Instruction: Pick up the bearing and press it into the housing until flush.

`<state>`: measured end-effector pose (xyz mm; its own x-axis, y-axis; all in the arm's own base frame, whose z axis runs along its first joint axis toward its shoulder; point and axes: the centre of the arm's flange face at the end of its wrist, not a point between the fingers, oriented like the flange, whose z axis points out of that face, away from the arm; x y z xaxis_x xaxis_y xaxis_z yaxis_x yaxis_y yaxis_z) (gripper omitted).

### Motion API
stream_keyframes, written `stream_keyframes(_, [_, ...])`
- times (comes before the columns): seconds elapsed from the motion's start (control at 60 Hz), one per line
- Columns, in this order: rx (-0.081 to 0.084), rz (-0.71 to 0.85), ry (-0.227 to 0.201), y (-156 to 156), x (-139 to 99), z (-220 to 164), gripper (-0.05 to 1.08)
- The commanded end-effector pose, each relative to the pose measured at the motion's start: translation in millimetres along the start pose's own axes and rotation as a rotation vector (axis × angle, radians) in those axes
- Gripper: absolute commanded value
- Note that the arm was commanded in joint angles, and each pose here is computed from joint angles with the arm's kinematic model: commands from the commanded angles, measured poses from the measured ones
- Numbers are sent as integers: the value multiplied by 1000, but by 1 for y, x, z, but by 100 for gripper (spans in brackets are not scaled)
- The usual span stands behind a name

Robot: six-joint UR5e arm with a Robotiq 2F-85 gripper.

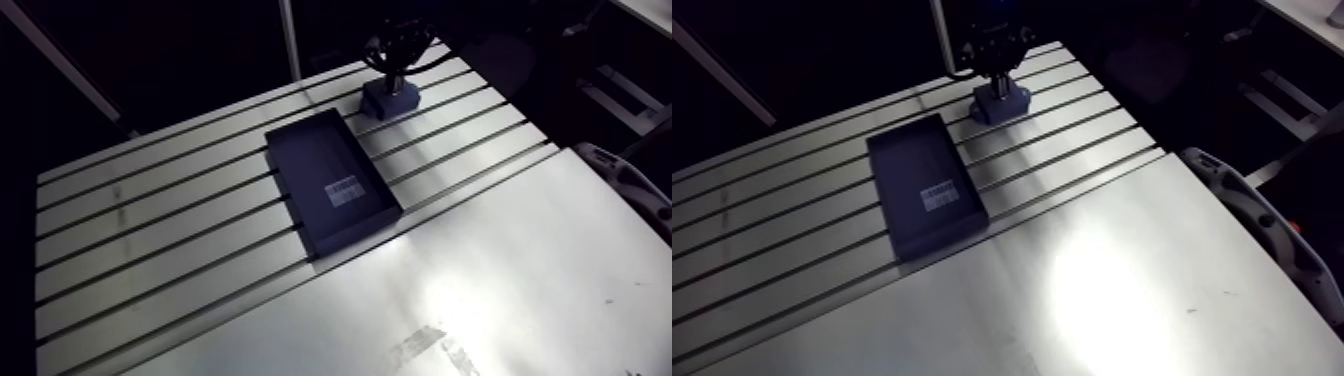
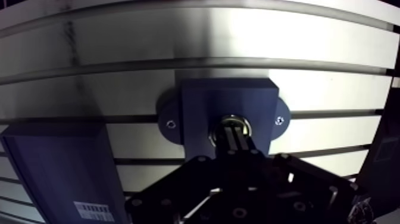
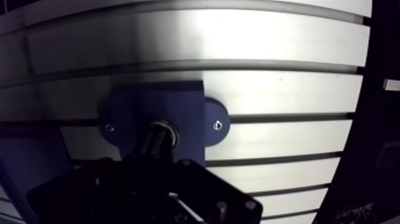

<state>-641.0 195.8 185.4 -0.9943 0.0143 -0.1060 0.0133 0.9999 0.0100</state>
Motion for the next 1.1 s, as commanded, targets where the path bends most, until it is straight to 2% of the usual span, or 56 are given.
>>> stream_keyframes(0.017, [-1, 0, 1, 0, 0, 0, 108])
stream_keyframes(1.1, [-3, 0, 2, 0, 1, 5, 108])
